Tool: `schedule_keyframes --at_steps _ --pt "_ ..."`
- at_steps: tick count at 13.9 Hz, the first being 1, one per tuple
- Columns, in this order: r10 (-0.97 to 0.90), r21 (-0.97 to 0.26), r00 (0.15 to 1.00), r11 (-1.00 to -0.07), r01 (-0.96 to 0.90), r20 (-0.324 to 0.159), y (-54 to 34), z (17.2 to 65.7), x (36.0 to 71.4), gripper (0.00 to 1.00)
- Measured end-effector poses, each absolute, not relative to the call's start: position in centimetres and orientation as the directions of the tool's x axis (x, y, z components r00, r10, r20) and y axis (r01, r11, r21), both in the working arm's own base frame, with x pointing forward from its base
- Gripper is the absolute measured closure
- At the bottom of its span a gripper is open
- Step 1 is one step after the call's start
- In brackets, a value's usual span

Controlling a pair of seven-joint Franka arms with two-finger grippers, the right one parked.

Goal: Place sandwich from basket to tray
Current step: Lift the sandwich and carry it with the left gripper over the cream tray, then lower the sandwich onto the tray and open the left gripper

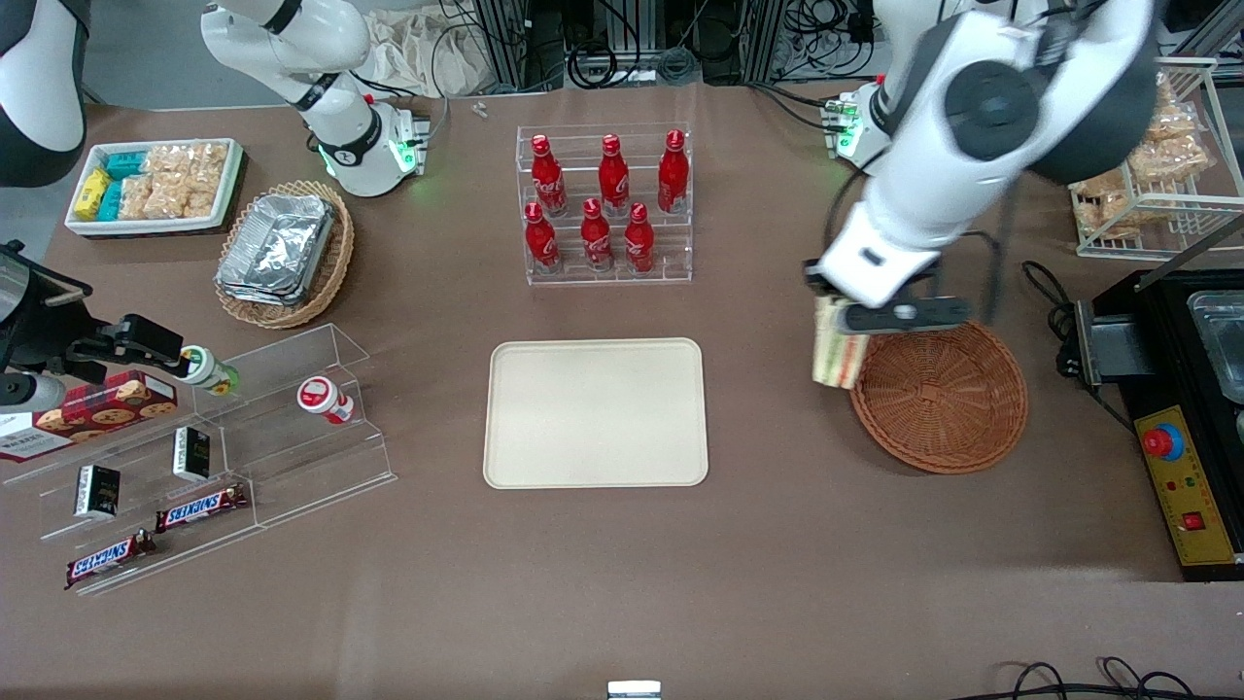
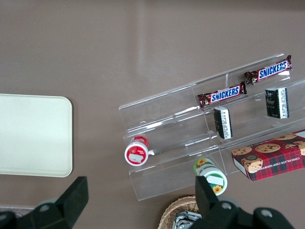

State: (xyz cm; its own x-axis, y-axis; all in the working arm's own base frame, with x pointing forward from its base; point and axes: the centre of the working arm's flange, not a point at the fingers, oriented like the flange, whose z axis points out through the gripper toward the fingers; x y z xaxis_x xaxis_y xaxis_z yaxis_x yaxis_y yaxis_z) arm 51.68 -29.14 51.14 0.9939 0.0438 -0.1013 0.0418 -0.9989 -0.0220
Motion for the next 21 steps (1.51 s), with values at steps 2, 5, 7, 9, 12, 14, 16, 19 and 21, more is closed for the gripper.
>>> schedule_keyframes --at_steps 2,5,7,9,12,14,16,19,21 --pt "0.078 -0.026 0.991 -0.997 0.076 -0.106 -32.9 47.2 51.8 0.72" --pt "0.120 -0.005 0.988 -0.993 0.120 -0.093 -37.4 40.6 52.4 0.72" --pt "0.132 0.010 0.988 -0.991 0.134 -0.081 -40.6 36.1 52.0 0.72" --pt "0.130 0.023 0.989 -0.991 0.132 -0.074 -42.7 32.1 51.9 0.72" --pt "0.132 0.031 0.989 -0.990 0.134 -0.073 -44.0 28.4 53.2 0.72" --pt "0.132 0.038 0.989 -0.990 0.135 -0.071 -44.6 26.5 53.8 0.71" --pt "0.133 0.046 0.989 -0.990 0.136 -0.066 -44.9 24.8 54.0 0.71" --pt "0.134 0.050 0.989 -0.989 0.138 -0.063 -45.0 23.5 54.1 0.59" --pt "0.135 0.054 0.989 -0.989 0.138 -0.059 -45.1 23.6 54.2 0.40"
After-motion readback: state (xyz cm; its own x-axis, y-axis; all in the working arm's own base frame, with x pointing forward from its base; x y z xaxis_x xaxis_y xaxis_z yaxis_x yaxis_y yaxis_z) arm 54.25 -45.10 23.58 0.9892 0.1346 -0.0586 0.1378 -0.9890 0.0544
